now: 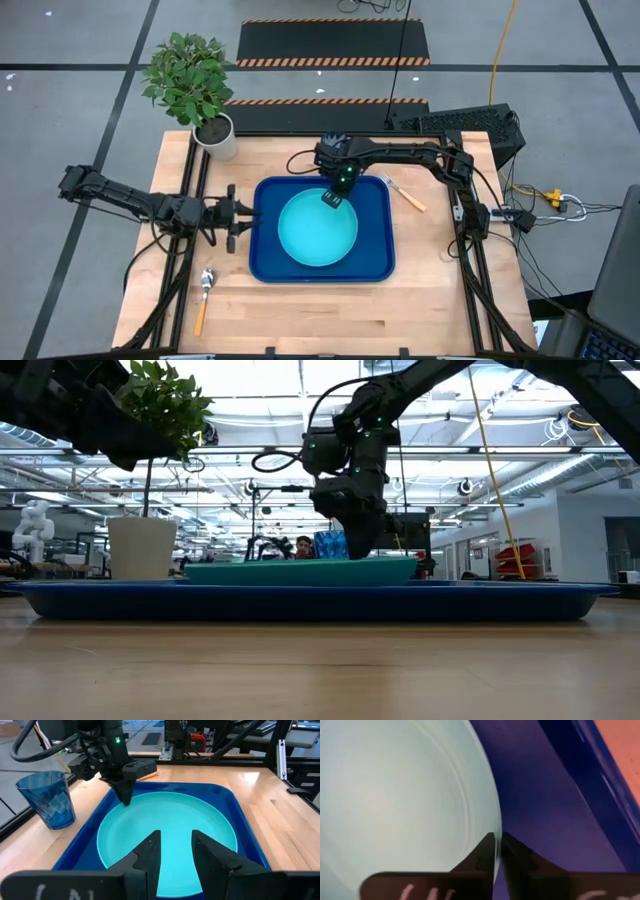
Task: Pick and place plate/cup/fork/spoon on tray
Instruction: Put the blue plate on the blue serving tray, then put the blue cup to the top right of the blue plate on the blue serving tray
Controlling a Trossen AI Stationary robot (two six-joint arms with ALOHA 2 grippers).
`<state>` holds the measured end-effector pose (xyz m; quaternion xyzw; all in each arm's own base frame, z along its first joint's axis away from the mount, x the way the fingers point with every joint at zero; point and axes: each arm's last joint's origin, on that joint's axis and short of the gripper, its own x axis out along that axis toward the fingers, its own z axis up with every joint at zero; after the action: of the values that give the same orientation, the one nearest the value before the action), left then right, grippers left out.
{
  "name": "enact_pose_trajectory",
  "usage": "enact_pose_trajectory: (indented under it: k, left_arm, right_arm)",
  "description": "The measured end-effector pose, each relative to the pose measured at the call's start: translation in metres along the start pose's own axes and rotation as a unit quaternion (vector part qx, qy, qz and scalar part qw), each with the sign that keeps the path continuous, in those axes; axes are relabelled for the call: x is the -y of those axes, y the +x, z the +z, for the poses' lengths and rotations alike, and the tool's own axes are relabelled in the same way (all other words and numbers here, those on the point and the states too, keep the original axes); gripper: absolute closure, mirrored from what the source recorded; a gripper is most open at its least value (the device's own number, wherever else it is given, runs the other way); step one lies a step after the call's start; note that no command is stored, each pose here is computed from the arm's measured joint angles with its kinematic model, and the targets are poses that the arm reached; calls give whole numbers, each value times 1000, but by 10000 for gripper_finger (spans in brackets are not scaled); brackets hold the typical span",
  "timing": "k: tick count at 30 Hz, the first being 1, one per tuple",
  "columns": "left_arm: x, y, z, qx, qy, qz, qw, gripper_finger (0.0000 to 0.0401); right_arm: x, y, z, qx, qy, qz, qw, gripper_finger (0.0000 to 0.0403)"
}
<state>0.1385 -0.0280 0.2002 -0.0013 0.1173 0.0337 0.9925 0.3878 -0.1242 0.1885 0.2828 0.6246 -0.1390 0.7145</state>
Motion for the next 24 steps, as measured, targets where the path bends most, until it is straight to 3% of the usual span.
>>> enact_pose_trajectory:
  k: [12, 19, 24]
  left_arm:
    - [0, 0, -2, -11, -1, 0, 1000, 288]
    - [-3, 0, -5, -19, -8, 55, 998, 288]
    - [-5, 0, -4, -13, -26, 72, 997, 288]
  right_arm:
    - [0, -1, -1, -4, 4, -1, 1000, 269]
    - [1, -29, -10, 4, -19, 0, 1000, 260]
    - [2, -71, -17, 87, -63, -47, 993, 263]
